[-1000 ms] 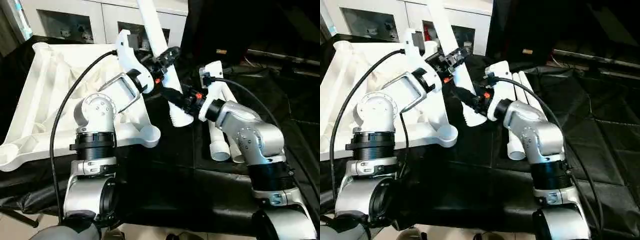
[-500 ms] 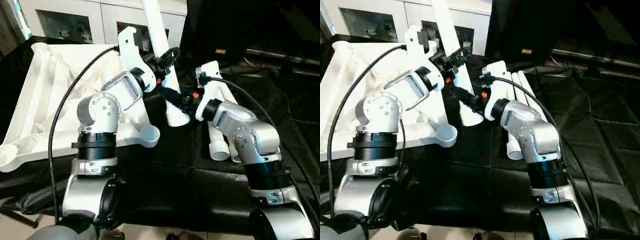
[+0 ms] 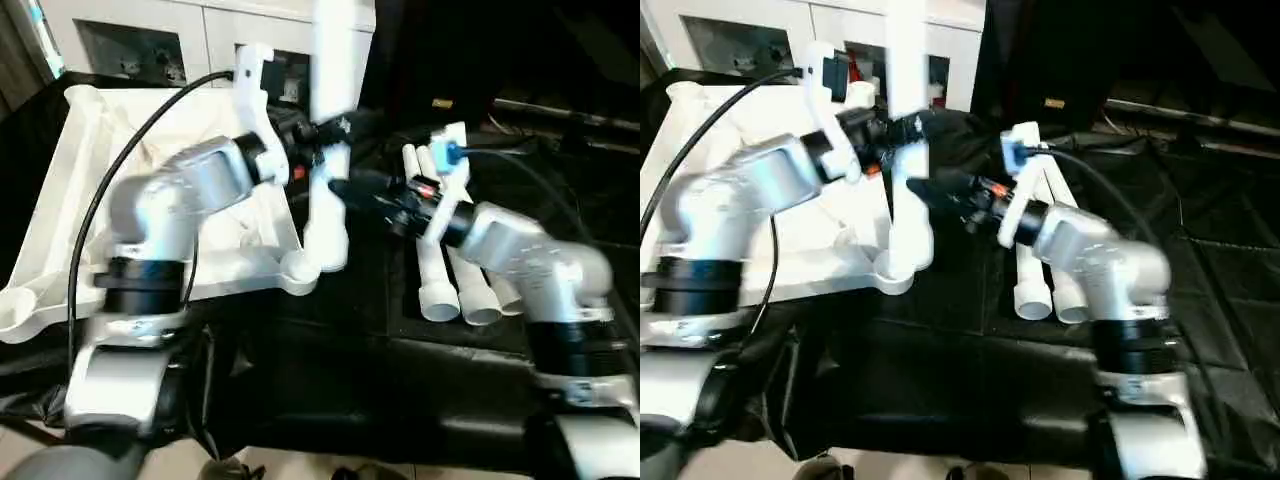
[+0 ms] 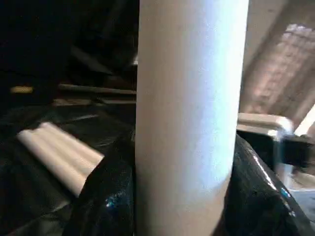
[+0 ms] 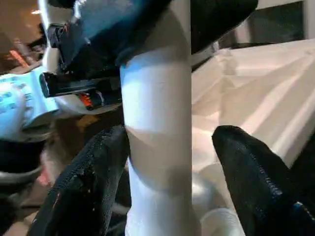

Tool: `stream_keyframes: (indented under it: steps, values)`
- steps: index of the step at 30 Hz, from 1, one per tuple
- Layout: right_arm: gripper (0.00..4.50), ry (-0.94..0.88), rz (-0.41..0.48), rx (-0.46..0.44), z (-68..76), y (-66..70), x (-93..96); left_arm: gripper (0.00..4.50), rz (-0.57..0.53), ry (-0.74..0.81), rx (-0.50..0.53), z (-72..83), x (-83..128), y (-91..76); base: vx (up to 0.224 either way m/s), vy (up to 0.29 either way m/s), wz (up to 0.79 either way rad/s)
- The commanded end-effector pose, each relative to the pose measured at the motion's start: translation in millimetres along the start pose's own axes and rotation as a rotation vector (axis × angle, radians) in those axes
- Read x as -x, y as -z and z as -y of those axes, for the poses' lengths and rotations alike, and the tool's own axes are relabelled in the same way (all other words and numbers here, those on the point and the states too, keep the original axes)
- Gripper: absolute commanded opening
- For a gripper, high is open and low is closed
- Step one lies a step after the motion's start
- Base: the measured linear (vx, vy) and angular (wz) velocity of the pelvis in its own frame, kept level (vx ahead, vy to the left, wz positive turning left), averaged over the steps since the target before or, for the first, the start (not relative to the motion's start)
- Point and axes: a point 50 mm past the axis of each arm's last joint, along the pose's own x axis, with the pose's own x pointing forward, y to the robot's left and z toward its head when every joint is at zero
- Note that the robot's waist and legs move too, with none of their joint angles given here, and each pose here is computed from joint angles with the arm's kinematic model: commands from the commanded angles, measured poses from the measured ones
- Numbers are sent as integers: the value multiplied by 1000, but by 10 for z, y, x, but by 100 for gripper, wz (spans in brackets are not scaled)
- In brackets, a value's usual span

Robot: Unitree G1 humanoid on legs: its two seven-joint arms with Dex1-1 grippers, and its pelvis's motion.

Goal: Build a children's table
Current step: Pick table leg

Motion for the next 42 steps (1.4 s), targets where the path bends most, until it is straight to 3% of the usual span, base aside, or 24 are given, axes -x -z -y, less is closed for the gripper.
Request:
stream_keyframes:
  steps: [1, 8, 18, 23, 27, 28, 34, 42]
  values:
    - [310, 17, -50, -16, 6, 46, 29, 188, 16, 137, 3, 177, -74, -54, 0, 0, 0]
    - [310, -39, -91, -55, -70, 119, 14, 188, 49, 250, 37, 292, -111, -88, 0, 0, 0]
    - [211, -21, -113, -64, -68, 162, 15, 188, 53, 233, 34, 261, -102, -79, 0, 0, 0]
    - [201, 44, -91, -56, -3, 155, -22, 188, 61, 202, 7, 236, -87, -62, 0, 0, 0]
    - [199, 117, -69, -31, 55, 143, -56, 188, 69, 113, -8, 166, -105, -38, 0, 0, 0]
    - [198, 160, -55, -13, 84, 134, -80, 244, 84, 45, 15, 108, -133, -28, 0, 0, 0]
    - [193, 284, 15, 30, 131, 82, -210, 288, 91, -346, -64, -137, -203, 52, 0, 0, 0]
    - [191, 335, 15, 60, 150, 94, -294, 292, 132, -419, -28, -145, -283, 92, 0, 0, 0]
